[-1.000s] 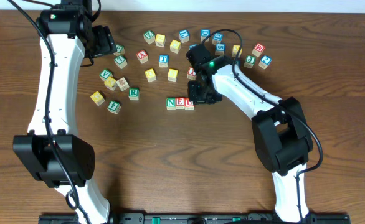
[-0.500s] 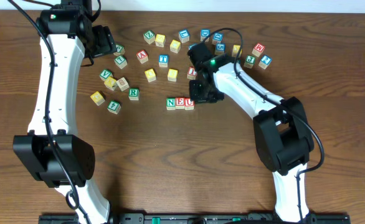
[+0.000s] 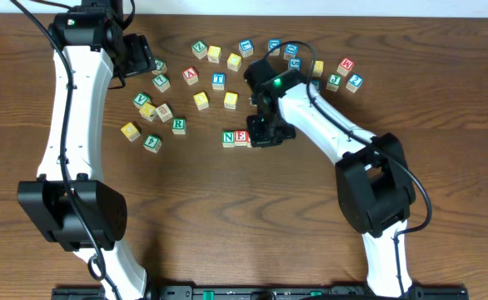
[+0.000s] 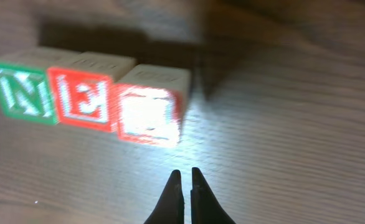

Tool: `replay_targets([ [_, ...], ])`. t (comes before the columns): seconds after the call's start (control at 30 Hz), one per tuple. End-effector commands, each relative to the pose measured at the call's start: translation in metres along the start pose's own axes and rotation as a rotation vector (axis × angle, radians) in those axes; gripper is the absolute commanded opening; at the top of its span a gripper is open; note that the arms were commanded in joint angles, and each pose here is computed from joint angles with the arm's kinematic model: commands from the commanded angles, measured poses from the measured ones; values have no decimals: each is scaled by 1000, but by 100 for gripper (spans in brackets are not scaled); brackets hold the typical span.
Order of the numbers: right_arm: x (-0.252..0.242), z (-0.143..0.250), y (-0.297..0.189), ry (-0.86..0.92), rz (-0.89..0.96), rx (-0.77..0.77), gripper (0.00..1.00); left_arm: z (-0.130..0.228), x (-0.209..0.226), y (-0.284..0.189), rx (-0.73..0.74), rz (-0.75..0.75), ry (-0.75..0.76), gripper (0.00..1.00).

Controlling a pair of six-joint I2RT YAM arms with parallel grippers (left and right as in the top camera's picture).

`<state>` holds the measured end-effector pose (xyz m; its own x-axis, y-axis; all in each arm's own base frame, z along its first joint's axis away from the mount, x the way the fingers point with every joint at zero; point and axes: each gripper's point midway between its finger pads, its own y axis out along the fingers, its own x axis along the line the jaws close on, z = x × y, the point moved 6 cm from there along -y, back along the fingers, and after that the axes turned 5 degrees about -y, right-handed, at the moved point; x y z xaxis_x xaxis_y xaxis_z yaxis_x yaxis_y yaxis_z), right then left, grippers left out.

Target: Spell out NEURIPS

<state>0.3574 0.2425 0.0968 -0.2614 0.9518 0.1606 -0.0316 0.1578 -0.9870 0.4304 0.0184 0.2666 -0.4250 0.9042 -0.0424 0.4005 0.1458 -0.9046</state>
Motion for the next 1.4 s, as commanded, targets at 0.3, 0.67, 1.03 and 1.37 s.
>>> replay_targets([
  [0.3,22,19,12,-78,-6,22,1,1,3,6,9,-24,2,87],
  [0.67,21,6,16,-91,32,-66,1,1,3,6,9,-24,2,87],
  [1.03,22,0,18,-95,21,-101,2,1,3,6,9,-24,2,87],
  [1.37,24,2,21,-97,-3,-92,1,1,3,6,9,-23,2,87],
])
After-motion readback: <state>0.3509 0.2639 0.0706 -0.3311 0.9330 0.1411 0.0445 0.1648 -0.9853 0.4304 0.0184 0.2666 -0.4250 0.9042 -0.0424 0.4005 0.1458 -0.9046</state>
